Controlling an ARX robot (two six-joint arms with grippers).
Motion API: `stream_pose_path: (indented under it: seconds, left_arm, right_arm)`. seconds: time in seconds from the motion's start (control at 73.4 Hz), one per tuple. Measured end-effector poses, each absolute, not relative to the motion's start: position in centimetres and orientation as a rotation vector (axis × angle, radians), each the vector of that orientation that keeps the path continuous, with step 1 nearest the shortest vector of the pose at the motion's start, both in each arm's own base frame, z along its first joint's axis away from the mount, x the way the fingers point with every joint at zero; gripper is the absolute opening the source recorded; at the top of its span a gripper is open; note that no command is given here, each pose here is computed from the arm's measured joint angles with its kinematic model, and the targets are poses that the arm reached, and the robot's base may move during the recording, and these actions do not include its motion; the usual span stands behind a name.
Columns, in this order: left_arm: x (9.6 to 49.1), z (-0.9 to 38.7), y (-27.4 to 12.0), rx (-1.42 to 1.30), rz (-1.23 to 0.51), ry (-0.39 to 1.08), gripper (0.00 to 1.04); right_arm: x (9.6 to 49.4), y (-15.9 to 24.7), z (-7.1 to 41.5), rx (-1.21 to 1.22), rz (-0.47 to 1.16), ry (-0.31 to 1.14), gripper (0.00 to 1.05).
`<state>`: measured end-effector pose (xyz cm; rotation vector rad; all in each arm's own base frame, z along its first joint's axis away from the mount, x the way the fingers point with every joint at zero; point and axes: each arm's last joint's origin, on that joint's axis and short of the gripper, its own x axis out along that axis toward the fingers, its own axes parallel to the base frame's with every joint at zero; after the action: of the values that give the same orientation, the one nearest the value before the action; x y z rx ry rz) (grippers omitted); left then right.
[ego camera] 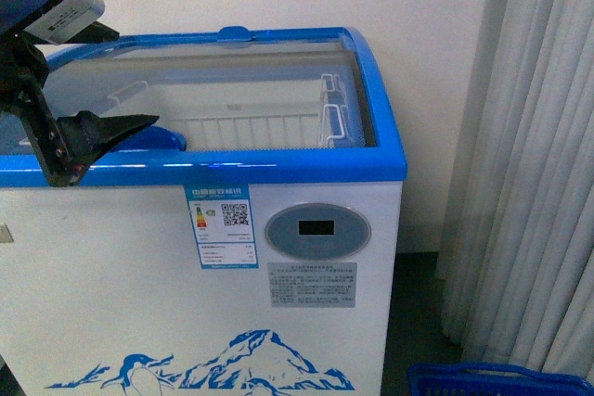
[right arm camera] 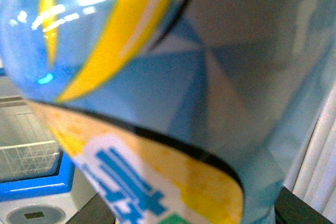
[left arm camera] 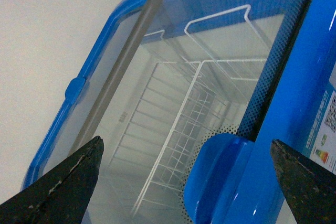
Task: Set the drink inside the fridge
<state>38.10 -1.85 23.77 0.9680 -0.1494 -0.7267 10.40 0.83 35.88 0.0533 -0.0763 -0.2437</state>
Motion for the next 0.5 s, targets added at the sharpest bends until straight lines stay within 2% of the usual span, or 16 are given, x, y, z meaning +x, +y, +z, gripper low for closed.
stream_pose_path:
  seconds: [0.504]
  left_arm:
    - [42.6,23.2,-1.3,1.169,-0.782,-0.067,0.97]
  right_arm:
    - [10.4,0.8,35.9,0.053,-0.244,-0.076,0.40]
